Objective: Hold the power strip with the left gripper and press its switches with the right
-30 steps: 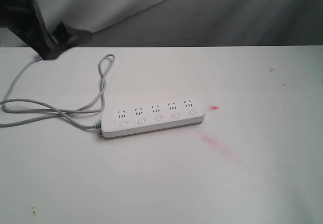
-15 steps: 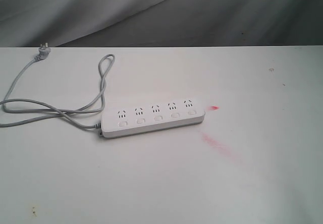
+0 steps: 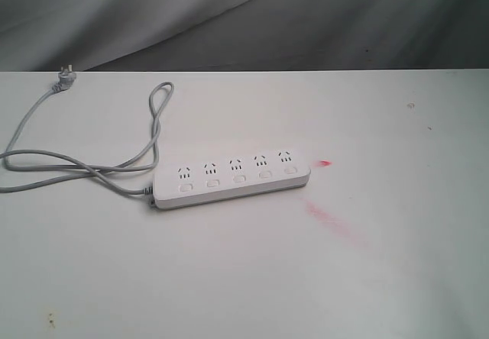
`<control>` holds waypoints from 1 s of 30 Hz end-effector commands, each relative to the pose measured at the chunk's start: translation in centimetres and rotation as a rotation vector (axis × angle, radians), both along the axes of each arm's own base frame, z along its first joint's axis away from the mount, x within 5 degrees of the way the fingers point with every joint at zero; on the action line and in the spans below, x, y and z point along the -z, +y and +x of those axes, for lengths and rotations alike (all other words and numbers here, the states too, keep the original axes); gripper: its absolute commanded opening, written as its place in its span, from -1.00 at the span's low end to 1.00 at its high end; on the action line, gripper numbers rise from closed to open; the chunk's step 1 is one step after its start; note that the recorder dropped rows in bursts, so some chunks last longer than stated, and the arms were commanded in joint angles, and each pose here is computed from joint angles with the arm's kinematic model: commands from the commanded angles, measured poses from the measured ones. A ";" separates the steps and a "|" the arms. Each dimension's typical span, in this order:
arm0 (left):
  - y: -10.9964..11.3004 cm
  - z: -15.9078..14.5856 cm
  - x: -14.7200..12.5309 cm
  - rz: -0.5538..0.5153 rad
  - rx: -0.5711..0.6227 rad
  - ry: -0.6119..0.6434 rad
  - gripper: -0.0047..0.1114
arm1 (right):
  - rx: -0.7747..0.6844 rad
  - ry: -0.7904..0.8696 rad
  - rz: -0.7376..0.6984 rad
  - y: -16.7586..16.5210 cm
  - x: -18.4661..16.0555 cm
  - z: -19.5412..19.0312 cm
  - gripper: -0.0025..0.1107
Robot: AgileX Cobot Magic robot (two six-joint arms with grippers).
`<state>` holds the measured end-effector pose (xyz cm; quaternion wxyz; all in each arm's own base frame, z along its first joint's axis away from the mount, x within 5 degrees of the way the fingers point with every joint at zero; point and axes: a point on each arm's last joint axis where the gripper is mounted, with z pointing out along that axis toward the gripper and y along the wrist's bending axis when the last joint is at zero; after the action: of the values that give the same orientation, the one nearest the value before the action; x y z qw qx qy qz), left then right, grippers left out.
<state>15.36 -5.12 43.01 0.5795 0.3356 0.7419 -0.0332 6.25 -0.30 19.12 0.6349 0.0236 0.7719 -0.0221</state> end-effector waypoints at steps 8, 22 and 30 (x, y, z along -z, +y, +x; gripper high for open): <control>3.7 -6.4 6.0 -0.162 -0.369 -0.006 -0.91 | 0.007 -0.002 -0.009 -0.1 0.0 0.0 -0.96; 4.7 -9.7 22.3 -0.414 -0.477 -0.011 -0.91 | 0.007 -0.002 -0.009 -0.1 0.0 0.0 -0.96; 4.7 -9.9 24.2 -0.389 -0.472 -0.026 -0.91 | 0.007 -0.002 -0.009 -0.1 0.0 0.0 -0.96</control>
<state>5.46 -0.35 18.72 0.6271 0.0353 0.7776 -0.0309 6.25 -0.30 19.12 0.6349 0.0236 0.7719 -0.0221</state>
